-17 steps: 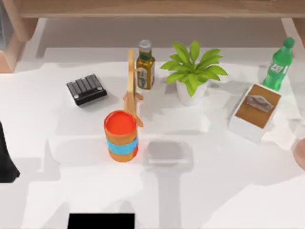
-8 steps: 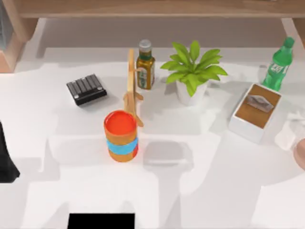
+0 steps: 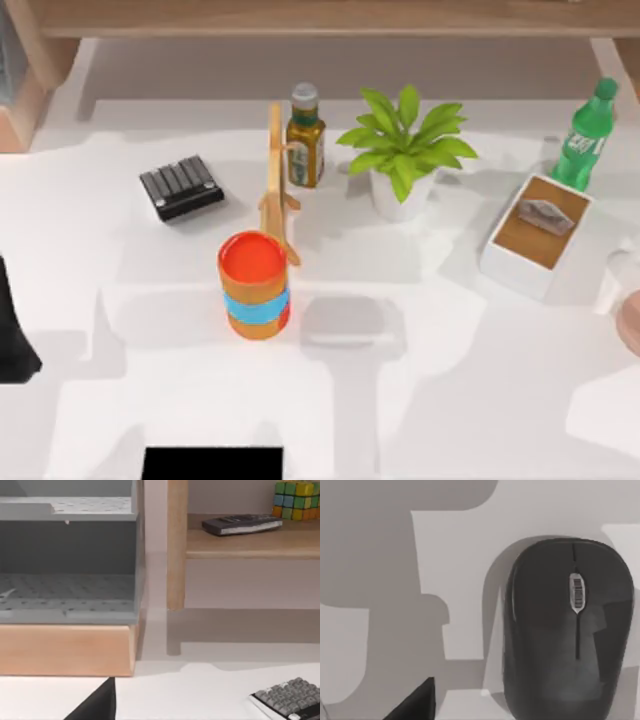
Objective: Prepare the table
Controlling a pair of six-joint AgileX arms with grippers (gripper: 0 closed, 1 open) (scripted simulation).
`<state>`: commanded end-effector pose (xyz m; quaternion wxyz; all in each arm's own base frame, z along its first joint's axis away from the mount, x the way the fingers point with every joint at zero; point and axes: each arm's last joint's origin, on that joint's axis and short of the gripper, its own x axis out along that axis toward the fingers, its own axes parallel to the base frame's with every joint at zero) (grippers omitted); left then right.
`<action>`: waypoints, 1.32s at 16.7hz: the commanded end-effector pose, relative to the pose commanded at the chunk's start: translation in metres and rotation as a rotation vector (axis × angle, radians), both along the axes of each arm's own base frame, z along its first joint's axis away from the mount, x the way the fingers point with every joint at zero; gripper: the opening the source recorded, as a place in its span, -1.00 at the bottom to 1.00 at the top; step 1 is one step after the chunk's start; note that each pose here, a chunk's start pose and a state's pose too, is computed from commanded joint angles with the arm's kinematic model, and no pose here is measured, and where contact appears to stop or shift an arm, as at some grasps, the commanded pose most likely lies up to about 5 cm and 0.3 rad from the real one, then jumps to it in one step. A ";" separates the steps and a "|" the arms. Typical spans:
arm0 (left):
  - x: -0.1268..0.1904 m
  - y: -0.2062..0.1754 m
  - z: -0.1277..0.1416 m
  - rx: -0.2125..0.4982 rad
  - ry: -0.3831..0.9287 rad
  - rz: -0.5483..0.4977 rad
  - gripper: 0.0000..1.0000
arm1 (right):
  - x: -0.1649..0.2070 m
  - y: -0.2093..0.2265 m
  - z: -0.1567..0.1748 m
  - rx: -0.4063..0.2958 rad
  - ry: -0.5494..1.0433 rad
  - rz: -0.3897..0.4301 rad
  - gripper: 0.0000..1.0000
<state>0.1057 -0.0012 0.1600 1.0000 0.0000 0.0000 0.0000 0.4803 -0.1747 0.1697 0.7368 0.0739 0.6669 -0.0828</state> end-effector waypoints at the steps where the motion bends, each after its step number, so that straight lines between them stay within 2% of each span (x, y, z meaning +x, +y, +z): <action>1: 0.000 0.000 0.000 0.000 0.000 0.000 1.00 | 0.000 0.000 0.000 0.000 0.000 0.000 1.00; 17: 0.000 0.000 0.000 0.000 0.000 0.000 1.00 | 0.003 -0.001 -0.030 0.000 0.000 0.000 1.00; 22: 0.000 0.000 0.000 0.000 0.000 0.000 1.00 | 0.003 -0.001 -0.030 0.000 0.000 0.000 0.25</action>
